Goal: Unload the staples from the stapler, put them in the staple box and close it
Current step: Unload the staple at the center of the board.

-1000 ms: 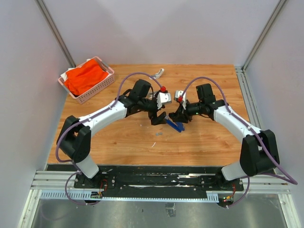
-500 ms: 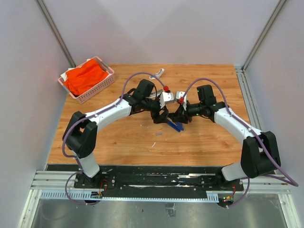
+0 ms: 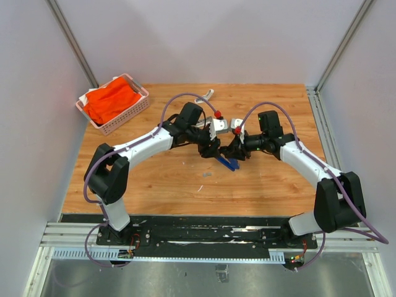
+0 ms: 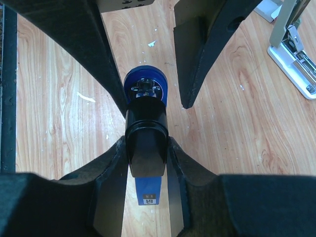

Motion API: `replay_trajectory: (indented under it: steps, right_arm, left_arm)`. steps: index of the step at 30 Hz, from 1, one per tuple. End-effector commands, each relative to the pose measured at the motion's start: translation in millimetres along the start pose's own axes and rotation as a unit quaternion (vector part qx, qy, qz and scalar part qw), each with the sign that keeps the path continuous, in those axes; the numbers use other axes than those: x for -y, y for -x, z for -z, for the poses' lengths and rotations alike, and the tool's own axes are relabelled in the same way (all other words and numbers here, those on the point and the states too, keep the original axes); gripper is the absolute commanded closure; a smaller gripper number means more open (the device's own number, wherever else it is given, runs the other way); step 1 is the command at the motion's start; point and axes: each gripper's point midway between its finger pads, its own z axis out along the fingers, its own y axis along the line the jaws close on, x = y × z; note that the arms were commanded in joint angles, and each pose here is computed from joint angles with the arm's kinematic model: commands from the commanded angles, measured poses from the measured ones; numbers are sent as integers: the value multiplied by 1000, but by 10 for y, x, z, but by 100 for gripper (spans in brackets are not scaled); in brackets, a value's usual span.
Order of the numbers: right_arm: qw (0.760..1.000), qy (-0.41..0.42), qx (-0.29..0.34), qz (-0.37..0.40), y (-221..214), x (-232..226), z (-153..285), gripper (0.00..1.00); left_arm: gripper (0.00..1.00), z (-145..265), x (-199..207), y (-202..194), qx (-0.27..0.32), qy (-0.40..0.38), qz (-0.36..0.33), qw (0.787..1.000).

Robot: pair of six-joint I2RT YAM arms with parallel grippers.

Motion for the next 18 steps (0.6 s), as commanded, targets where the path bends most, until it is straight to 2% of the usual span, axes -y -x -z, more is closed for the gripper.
replay_trajectory:
  steps: [1, 3, 7, 10, 11, 15, 18]
  right_arm:
    - [999, 10, 32, 30, 174, -44, 2, 99]
    - [999, 12, 31, 29, 165, -52, -15, 99]
    - [999, 14, 29, 29, 152, -65, -48, 99]
    - [999, 11, 28, 28, 144, -58, -60, 99]
    - [999, 11, 28, 28, 141, -58, -62, 99]
    - [999, 12, 26, 22, 116, -50, -78, 99]
    - [1000, 15, 26, 10, 109, -38, -98, 91]
  left_arm:
    - [49, -88, 35, 101, 9, -12, 1, 1000]
    - [53, -90, 36, 123, 13, -13, 2, 1000]
    - [70, -114, 39, 137, 18, -15, 16, 1000]
    - [94, -124, 36, 150, 22, -13, 26, 999]
    - [99, -122, 22, 156, 23, -8, 31, 999]
    - [100, -105, -92, 114, 16, 31, 40, 999]
    - [100, -70, -167, 97, 16, 60, 36, 997]
